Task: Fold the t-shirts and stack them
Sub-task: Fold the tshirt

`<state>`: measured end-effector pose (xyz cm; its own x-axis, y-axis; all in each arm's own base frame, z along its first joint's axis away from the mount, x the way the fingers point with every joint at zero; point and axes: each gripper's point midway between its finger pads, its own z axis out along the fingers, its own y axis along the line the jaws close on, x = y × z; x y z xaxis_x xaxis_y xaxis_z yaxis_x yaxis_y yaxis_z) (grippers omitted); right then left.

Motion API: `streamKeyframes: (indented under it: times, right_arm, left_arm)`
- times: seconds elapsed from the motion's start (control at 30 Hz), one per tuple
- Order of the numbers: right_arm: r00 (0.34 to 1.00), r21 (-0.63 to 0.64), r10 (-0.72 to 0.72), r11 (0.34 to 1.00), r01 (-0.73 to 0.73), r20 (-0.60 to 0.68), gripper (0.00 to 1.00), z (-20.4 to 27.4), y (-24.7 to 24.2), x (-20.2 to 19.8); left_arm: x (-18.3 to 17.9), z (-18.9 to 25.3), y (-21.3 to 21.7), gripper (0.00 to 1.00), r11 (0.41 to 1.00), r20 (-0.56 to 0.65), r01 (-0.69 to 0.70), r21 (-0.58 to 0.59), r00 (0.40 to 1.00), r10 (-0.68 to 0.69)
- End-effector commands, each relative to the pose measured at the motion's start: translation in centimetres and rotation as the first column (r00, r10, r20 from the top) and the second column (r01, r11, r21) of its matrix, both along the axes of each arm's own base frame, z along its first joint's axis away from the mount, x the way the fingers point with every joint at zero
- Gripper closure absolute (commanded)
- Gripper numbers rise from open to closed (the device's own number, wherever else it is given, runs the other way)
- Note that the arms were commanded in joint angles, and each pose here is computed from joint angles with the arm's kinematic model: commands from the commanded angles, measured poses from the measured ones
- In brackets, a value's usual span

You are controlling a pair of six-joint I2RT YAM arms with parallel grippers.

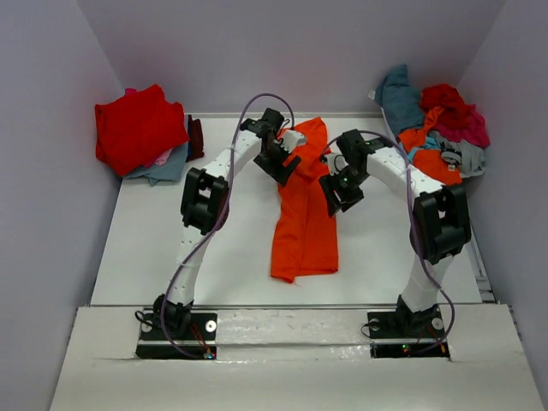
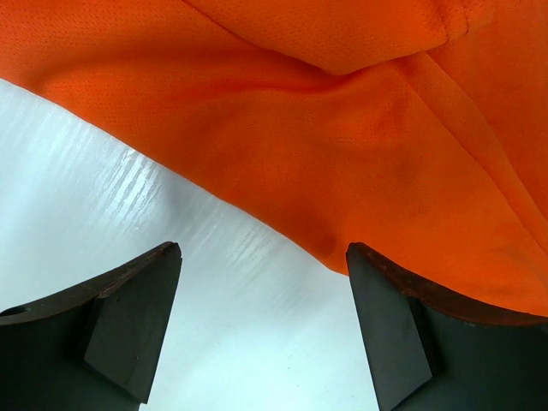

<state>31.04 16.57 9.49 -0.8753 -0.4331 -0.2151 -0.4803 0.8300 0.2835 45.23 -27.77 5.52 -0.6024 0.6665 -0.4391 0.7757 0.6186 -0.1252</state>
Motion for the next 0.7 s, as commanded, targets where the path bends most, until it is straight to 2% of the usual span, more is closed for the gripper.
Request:
streamKeyframes:
  times: [0.0, 0.43, 0.67]
  right_arm:
    - [0.996, 0.037, 0.086, 0.996, -0.085, -0.008, 0.41, 0.5, 2.1, -1.0]
    - [0.985, 0.049, 0.169, 0.985, -0.167, -0.041, 0.41, 0.1, 4.4, -2.7]
    - [0.977, 0.049, 0.207, 0.978, -0.204, -0.056, 0.41, -0.1, 5.1, -3.5]
  left_arm:
    - [1.2, 3.4, -0.6, 0.1, 1.0, 0.088, 0.01, -0.024, 0.996, -0.007]
    - [3.0, 0.5, 1.9, 0.09, 0.989, 0.135, -0.066, 0.129, 0.99, 0.048]
    - [4.0, -0.5, 2.8, 0.09, 0.969, 0.204, -0.109, 0.221, 0.977, 0.063]
